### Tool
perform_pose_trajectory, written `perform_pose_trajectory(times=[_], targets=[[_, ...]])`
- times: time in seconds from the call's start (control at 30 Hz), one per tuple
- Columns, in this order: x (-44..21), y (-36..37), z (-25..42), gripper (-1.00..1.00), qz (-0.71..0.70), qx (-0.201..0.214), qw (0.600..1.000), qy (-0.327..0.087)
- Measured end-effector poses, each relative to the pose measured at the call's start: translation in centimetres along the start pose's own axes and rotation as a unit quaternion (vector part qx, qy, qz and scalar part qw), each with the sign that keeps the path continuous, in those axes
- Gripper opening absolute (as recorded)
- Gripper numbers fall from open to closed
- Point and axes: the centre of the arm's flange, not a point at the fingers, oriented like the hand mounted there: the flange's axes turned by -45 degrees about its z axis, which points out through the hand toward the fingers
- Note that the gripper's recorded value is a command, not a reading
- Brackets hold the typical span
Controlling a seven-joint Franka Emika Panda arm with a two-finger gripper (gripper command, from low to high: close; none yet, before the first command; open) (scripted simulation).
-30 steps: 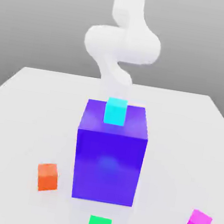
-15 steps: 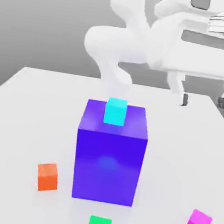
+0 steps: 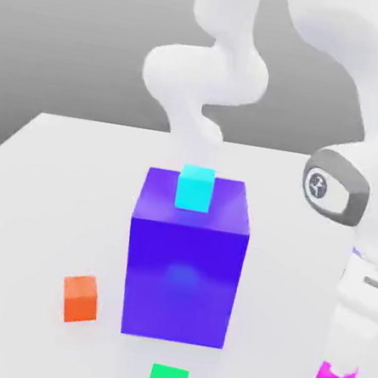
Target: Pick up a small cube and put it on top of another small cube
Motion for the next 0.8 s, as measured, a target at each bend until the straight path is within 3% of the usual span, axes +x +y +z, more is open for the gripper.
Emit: perform_pose_trajectory(times=[0.03,0.07,0.3,0.47,0.6,0.8], targets=[[0.0,-0.1,1.4,0.0,-0.001,0.0,1.0,-0.001],[-0.1,-0.1,2.6,-1.0,-0.001,0.001,1.0,-0.001],[-0.1,-0.2,2.8,-1.0,-0.002,0.001,1.0,-0.001],[-0.5,0.5,-2.7,-1.0,0.009,0.0,1.0,-0.002],[-6.6,8.9,-5.3,-1.0,0.169,-0.003,0.986,-0.005],[-16.7,17.5,-5.6,-1.0,0.369,0.001,0.93,-0.002]])
